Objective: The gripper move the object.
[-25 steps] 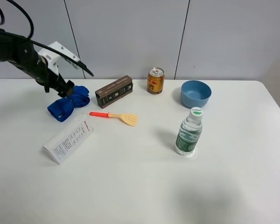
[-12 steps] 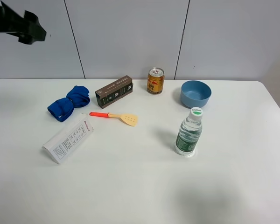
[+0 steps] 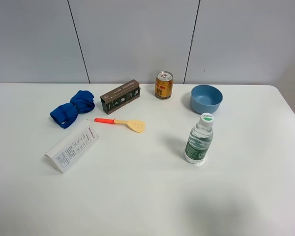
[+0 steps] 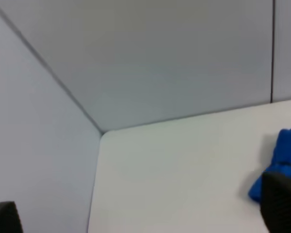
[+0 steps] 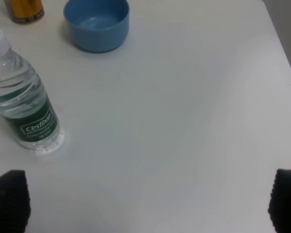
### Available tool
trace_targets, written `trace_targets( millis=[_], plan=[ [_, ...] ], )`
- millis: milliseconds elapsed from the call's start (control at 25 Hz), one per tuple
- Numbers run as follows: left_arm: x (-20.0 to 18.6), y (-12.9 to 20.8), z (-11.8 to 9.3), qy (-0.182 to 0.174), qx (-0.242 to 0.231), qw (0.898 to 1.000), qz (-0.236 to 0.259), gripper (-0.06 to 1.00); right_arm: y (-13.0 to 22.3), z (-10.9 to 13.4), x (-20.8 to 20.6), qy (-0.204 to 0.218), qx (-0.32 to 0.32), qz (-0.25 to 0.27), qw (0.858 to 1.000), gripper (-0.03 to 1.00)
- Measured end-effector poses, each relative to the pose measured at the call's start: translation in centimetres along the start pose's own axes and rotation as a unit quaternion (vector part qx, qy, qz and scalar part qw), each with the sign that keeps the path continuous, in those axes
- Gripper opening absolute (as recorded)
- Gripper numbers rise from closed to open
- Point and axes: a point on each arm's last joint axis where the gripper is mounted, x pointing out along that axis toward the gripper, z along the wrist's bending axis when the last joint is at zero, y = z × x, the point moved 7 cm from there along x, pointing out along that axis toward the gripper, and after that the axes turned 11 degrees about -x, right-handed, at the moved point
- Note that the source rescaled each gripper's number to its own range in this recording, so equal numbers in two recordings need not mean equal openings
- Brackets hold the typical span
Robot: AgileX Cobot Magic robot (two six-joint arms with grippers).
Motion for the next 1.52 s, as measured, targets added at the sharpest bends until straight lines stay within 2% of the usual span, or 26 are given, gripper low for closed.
trace_targets(
  millis=[80, 200, 400, 560, 720, 880, 1080, 1280, 1520],
  plan=[
    [-2.4, 1.1, 0.2, 0.004, -0.013, 1.0, 0.004, 0.99, 0.0, 0.0, 0.0, 0.0, 0.0, 0.0, 1.0, 1.0],
    [-5.5, 3.7, -0.5, 0.034, -0.038, 0.999, 0.01, 1.0, 0.0, 0.0, 0.0, 0.0, 0.0, 0.0, 1.0, 1.0],
    [-9.6, 8.4, -2.0, 0.093, -0.076, 0.993, -0.023, 1.0, 0.0, 0.0, 0.0, 0.0, 0.0, 0.0, 1.0, 1.0],
    [-11.5, 12.8, -2.7, 0.115, -0.087, 0.988, -0.047, 1.0, 0.0, 0.0, 0.0, 0.0, 0.0, 0.0, 1.0, 1.0],
    [-11.7, 16.7, -2.9, 0.116, -0.086, 0.987, -0.064, 1.0, 0.0, 0.0, 0.0, 0.0, 0.0, 0.0, 1.0, 1.0],
    [-11.0, 19.0, -3.1, 0.116, -0.087, 0.987, -0.067, 1.0, 0.0, 0.0, 0.0, 0.0, 0.0, 0.0, 1.0, 1.0],
    [-9.0, 21.2, -3.5, 0.115, -0.086, 0.989, -0.03, 1.0, 0.0, 0.0, 0.0, 0.0, 0.0, 0.0, 1.0, 1.0],
    [-7.8, 22.8, -3.7, 0.114, -0.082, 0.99, 0.003, 1.0, 0.0, 0.0, 0.0, 0.0, 0.0, 0.0, 1.0, 1.0],
    [-7.7, 22.9, -3.4, 0.104, -0.086, 0.991, 0.005, 1.0, 0.0, 0.0, 0.0, 0.0, 0.0, 0.0, 1.0, 1.0]
  ],
)
